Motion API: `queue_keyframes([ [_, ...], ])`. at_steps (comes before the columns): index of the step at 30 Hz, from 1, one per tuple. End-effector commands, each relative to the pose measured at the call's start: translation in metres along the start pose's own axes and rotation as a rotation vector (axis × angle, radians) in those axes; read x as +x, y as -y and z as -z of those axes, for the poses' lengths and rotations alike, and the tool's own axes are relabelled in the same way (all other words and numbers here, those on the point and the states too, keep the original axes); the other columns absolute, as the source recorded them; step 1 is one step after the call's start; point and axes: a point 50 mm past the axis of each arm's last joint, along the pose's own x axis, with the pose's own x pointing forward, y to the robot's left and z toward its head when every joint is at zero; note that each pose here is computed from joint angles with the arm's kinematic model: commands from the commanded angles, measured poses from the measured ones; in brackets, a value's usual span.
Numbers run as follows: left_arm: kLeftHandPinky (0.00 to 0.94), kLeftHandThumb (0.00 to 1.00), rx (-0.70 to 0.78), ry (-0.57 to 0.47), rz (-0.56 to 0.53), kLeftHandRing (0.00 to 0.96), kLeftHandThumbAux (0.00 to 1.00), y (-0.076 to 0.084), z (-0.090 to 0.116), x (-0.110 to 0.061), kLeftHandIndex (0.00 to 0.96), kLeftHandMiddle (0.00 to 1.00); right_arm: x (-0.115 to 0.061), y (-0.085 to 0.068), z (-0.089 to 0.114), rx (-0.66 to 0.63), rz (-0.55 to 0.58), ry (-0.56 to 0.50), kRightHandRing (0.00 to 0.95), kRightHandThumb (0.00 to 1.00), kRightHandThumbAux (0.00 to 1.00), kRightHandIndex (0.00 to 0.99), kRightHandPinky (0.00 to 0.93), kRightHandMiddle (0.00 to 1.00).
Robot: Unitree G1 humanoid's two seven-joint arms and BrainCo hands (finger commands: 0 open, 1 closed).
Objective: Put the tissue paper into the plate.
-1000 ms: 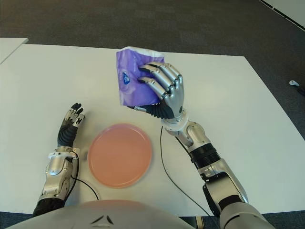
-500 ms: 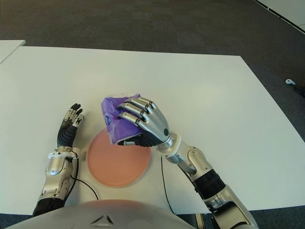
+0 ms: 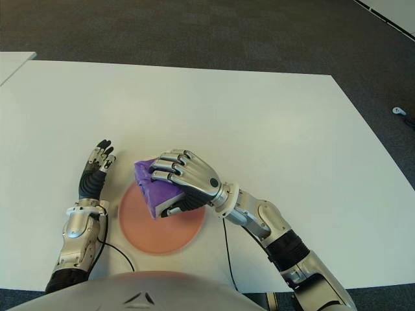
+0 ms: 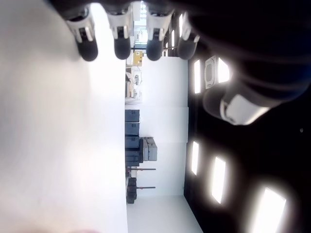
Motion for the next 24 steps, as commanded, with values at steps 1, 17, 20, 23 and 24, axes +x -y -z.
queue_keyframes([
  [1,0.000,0.000,-0.007,-0.092,0.006,0.000,0.495,0.001,0.016,-0.010,0.000,0.000,0.000,-0.003,-0.006,0.031,-0.027,0.013,0.835,0.717,0.716,0.439,0.853,0.837],
  [17,0.000,0.000,-0.004,-0.093,0.004,0.000,0.497,0.000,0.016,-0.011,0.000,0.000,-0.001,-0.012,-0.006,0.049,-0.044,-0.029,0.851,0.722,0.713,0.439,0.871,0.851],
  [20,0.000,0.000,0.001,-0.094,0.003,0.000,0.494,0.000,0.016,-0.010,0.000,0.000,-0.001,-0.013,-0.005,0.048,-0.051,-0.033,0.850,0.722,0.713,0.439,0.870,0.851],
  [23,0.000,0.000,0.004,-0.094,0.005,0.000,0.488,0.000,0.016,-0.010,0.000,0.000,0.000,-0.015,-0.005,0.050,-0.059,-0.033,0.850,0.723,0.713,0.439,0.870,0.851],
  [24,0.000,0.000,0.006,-0.094,0.006,0.000,0.486,0.000,0.016,-0.010,0.000,0.000,0.000,-0.015,-0.005,0.051,-0.062,-0.033,0.849,0.723,0.713,0.439,0.870,0.851],
])
